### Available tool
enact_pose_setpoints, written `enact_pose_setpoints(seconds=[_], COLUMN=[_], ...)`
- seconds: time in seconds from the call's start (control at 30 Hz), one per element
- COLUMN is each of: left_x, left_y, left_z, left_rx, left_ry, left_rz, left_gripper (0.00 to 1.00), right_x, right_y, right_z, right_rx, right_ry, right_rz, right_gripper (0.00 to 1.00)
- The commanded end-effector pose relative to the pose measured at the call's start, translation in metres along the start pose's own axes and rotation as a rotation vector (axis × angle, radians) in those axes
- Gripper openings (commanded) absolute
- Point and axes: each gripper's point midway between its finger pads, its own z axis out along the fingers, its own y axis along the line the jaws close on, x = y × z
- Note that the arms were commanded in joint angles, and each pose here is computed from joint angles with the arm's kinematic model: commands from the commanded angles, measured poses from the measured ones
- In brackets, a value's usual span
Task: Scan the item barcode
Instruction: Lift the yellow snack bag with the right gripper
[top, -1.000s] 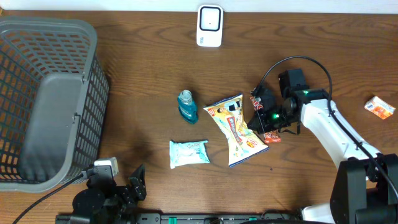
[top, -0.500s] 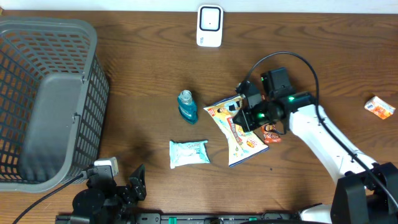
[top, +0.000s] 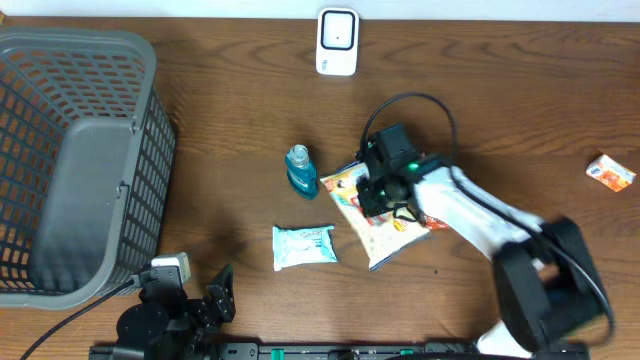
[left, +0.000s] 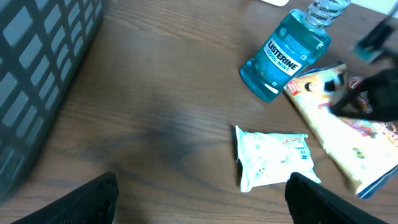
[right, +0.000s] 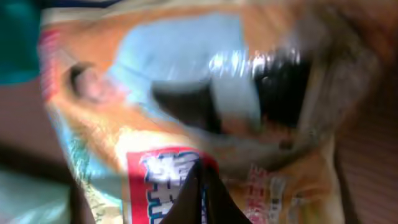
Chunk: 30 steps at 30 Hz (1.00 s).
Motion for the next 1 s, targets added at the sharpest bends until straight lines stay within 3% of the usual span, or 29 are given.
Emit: enact_pose_setpoints(seconds=[0.0, 0.23, 0.4, 0.6, 0.77, 0.97], left_x=[0.001, 0.001, 0.001, 0.001, 0.001, 0.001], left_y=[0.000, 0.000, 0.000, 0.000, 0.000, 0.000], left_z=[0.000, 0.000, 0.000, 0.000, 0.000, 0.000], left_rx=[0.001, 0.001, 0.001, 0.001, 0.001, 0.001], left_ry=[0.002, 0.002, 0.002, 0.002, 0.002, 0.002], left_rz=[0.010, 0.010, 0.010, 0.010, 0.010, 0.010], left_gripper=[0.86, 0.86, 0.86, 0.86, 0.86, 0.86], right_x=[0.024, 0.013, -0.011, -0.031, -0.008, 0.031], right_y=[-0.026, -0.047, -0.065, -0.049, -0.021, -0.009], right_z=[0.034, 0.016, -0.036, -0.112, -0.140, -0.109], right_rx=[0.132, 0.214, 0.278, 0.235, 0.160, 0.172], right_ry=[0.105, 0.084, 0.010, -0.140, -0.134, -0.011], right_rz=[0.147, 0.200, 0.209, 0.143, 0.105, 0.117], right_gripper=[0.01, 0.01, 0.01, 0.01, 0.01, 0.01])
